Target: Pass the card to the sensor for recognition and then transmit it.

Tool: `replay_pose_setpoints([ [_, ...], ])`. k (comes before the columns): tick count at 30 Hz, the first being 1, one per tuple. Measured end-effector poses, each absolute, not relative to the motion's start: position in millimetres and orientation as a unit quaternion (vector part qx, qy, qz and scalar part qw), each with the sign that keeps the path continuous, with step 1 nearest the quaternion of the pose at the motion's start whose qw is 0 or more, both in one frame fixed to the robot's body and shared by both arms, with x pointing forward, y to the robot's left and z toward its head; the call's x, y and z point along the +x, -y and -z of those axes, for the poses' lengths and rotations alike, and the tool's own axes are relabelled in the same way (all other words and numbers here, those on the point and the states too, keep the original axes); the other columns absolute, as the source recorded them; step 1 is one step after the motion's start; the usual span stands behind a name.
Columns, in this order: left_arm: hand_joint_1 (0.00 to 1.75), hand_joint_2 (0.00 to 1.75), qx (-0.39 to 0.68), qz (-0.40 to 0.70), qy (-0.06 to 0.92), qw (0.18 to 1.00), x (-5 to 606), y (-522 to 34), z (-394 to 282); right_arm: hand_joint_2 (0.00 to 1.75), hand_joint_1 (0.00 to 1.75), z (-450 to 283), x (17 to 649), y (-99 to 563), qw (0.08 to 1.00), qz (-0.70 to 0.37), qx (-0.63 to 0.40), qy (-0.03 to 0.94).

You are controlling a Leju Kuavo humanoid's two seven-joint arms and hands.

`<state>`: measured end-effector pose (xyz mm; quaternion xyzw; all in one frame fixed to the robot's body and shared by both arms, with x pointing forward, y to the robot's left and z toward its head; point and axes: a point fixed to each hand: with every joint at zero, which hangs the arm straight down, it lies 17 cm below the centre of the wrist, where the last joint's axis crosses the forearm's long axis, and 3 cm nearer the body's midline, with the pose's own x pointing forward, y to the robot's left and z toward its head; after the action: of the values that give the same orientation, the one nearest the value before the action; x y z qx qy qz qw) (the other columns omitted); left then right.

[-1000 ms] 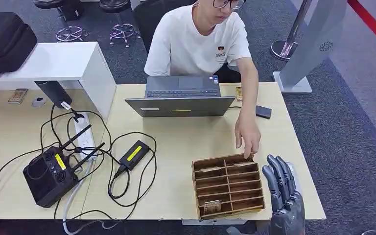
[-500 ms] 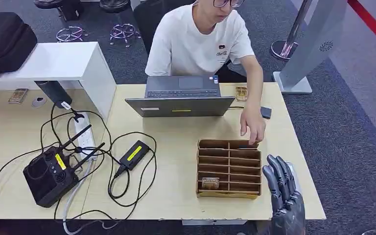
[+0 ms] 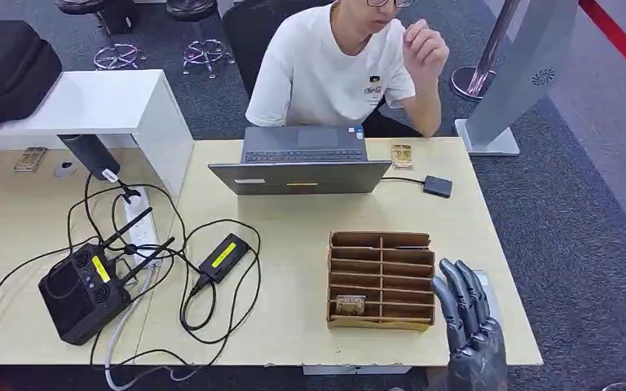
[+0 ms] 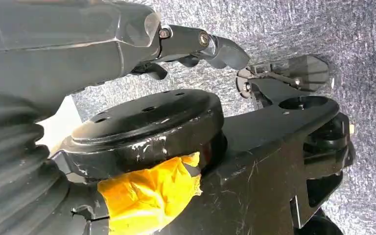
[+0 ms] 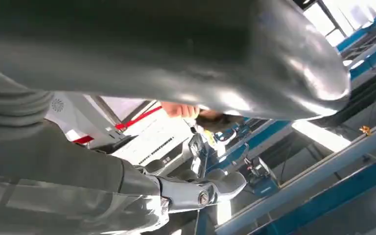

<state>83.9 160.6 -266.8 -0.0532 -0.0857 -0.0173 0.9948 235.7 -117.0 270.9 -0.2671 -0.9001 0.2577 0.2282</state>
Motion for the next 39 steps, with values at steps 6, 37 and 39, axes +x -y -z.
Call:
replay_pose_setpoints([
  [6, 0.0, 1.75, -0.056, 0.028, 0.085, 0.994, 83.2, -159.2, 266.5, 1.75, 0.0, -265.5, 244.5, 112.1, 0.215, -0.28, -0.286, 0.891],
  [37, 0.0, 1.75, -0.059, 0.091, 0.09, 0.99, 85.2, -155.6, 265.3, 1.75, 0.0, -172.1, 397.6, 144.7, 0.233, -0.421, -0.435, 0.761],
  [39, 0.0, 1.75, -0.059, 0.094, 0.09, 0.99, 85.2, -155.7, 265.3, 1.75, 0.0, -167.4, 401.5, 147.0, 0.234, -0.427, -0.439, 0.755],
])
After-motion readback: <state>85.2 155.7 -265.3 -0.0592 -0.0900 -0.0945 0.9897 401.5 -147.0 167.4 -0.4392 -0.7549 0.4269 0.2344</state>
